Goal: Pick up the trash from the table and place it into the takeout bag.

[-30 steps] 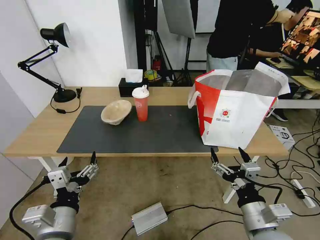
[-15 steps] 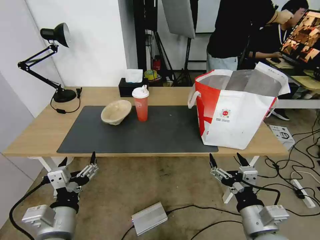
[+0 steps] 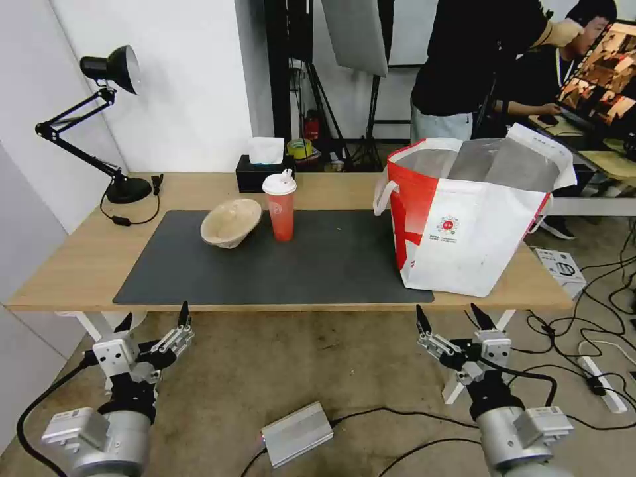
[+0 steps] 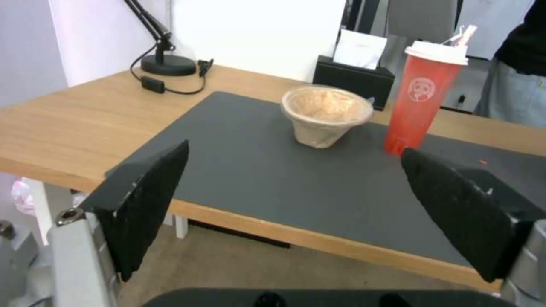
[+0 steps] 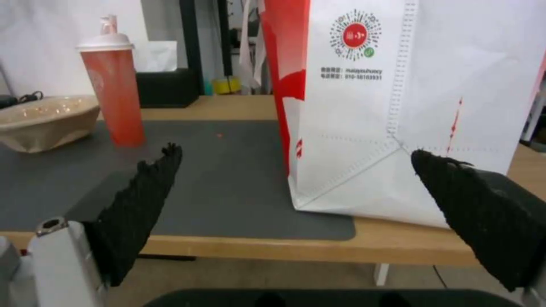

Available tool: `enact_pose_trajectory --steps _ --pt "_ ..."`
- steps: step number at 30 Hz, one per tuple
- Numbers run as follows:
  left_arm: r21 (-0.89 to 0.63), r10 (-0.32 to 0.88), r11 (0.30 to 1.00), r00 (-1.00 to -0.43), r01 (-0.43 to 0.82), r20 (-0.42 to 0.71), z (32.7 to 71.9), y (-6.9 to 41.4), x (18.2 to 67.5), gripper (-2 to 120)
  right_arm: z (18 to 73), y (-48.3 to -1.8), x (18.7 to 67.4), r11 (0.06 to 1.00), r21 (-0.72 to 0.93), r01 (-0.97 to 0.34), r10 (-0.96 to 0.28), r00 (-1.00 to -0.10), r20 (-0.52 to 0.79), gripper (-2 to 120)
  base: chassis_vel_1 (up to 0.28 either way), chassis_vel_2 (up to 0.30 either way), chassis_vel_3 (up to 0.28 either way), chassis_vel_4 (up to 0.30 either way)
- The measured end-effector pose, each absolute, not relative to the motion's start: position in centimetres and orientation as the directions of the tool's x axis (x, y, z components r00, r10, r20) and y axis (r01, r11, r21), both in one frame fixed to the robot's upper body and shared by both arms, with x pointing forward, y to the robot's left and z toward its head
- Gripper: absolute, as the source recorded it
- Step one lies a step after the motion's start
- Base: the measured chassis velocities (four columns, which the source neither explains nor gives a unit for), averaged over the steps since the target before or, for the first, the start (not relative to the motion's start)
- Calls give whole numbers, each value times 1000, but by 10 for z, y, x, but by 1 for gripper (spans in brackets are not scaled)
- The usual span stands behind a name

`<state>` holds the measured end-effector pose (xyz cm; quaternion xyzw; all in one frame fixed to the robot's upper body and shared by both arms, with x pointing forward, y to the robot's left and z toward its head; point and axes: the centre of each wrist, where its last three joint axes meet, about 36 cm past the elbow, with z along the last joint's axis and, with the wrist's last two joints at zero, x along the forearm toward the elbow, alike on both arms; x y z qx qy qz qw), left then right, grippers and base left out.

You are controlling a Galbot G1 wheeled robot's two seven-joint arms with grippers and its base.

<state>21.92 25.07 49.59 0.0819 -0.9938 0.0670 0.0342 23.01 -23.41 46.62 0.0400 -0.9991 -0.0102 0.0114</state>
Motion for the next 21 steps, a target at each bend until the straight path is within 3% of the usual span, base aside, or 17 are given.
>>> enact_pose_trajectory --steps 8,10,16,21 --pt "-131 -160 977 -984 -169 78 496 251 219 100 468 -233 232 993 41 -114 -114 -993 -1 100 0 0 0 0" --pt "-132 -161 977 -984 -170 78 496 251 220 100 469 -233 238 972 70 -226 -222 -973 -54 100 0 0 0 0" --pt "-127 -164 977 -984 -172 75 496 252 220 100 475 -235 251 910 74 -408 -395 -907 -146 100 0 0 0 0" --pt "-121 -167 977 -983 -175 70 497 253 220 100 482 -236 262 875 58 -481 -464 -866 -184 100 0 0 0 0"
